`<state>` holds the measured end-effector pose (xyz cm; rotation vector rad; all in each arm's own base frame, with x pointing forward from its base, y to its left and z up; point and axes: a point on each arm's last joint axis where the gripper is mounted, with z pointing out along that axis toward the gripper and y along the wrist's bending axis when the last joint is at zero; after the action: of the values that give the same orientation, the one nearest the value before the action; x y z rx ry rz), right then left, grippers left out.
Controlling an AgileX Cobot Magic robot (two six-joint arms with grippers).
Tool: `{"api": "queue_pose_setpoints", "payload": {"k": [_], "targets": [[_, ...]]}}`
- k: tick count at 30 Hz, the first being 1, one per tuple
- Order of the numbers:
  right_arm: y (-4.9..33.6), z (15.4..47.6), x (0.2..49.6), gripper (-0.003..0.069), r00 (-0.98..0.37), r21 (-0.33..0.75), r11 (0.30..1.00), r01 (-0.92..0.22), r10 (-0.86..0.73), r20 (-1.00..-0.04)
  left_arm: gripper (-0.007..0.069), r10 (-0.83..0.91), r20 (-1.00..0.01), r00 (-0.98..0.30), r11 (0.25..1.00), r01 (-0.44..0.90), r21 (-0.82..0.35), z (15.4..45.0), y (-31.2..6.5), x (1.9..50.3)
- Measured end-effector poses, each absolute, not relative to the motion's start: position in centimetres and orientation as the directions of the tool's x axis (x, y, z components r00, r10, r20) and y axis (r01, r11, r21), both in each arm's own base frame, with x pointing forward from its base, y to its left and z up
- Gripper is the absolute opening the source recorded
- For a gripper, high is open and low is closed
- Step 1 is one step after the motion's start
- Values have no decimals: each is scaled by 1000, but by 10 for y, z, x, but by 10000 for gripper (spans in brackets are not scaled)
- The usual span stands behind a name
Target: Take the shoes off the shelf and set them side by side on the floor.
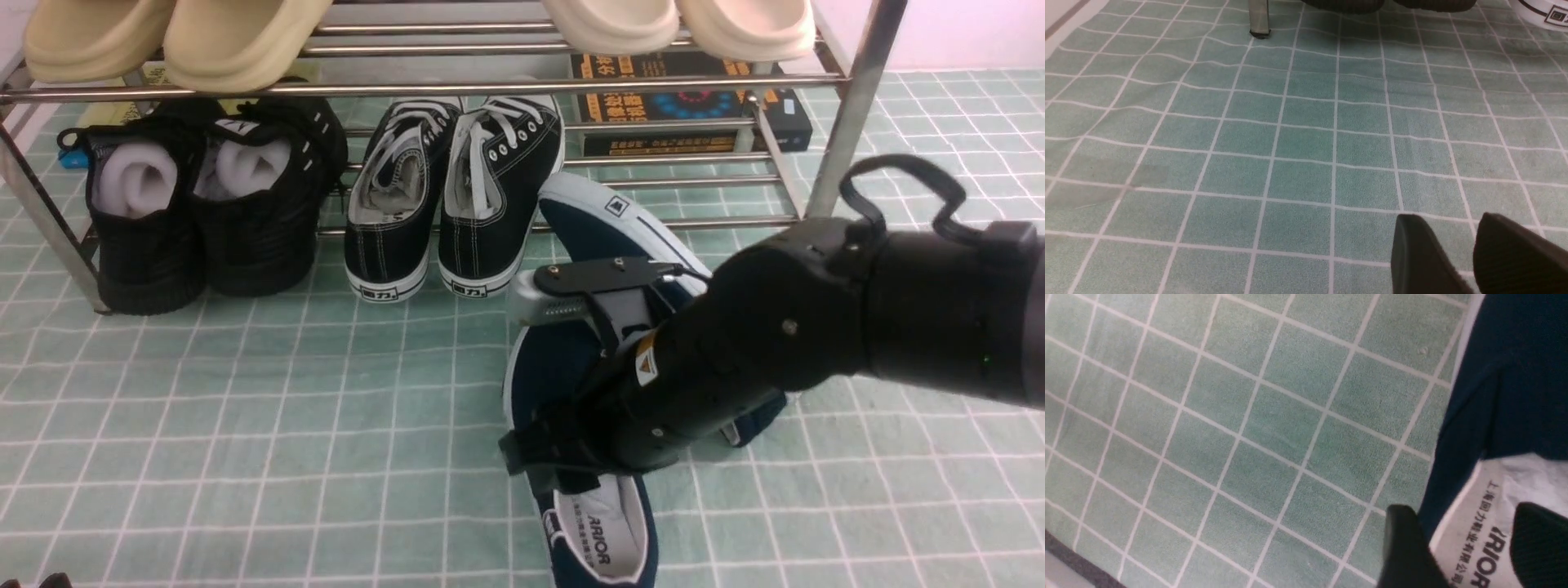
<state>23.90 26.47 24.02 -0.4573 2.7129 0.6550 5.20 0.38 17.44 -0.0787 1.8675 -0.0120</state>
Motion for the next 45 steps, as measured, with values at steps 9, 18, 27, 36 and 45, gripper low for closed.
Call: {"api": "queue_pose_setpoints", "payload": {"k": [9,18,27,36,45], "targets": [[231,284,259,562,-803,120,849,-515,-428,-416,242,-56,-955,-292,998,-49,-43,174,4,52],[220,261,285,564,-778,-157,879,-451,-473,-414,242,-54,-955,-291,998,-49,-42,174,4,52],[225,218,314,564,-776,-306,887,-346,-454,-438,242,-54,-955,-291,998,-49,-41,174,4,52],[223,194,332,566,-765,-407,889,-210,-409,-498,242,-52,-955,-291,998,-49,-39,174,4,52],[218,192,338,286,-768,-458,874,-164,-405,-496,242,-51,-955,-291,998,-49,-39,174,4,52]]}}
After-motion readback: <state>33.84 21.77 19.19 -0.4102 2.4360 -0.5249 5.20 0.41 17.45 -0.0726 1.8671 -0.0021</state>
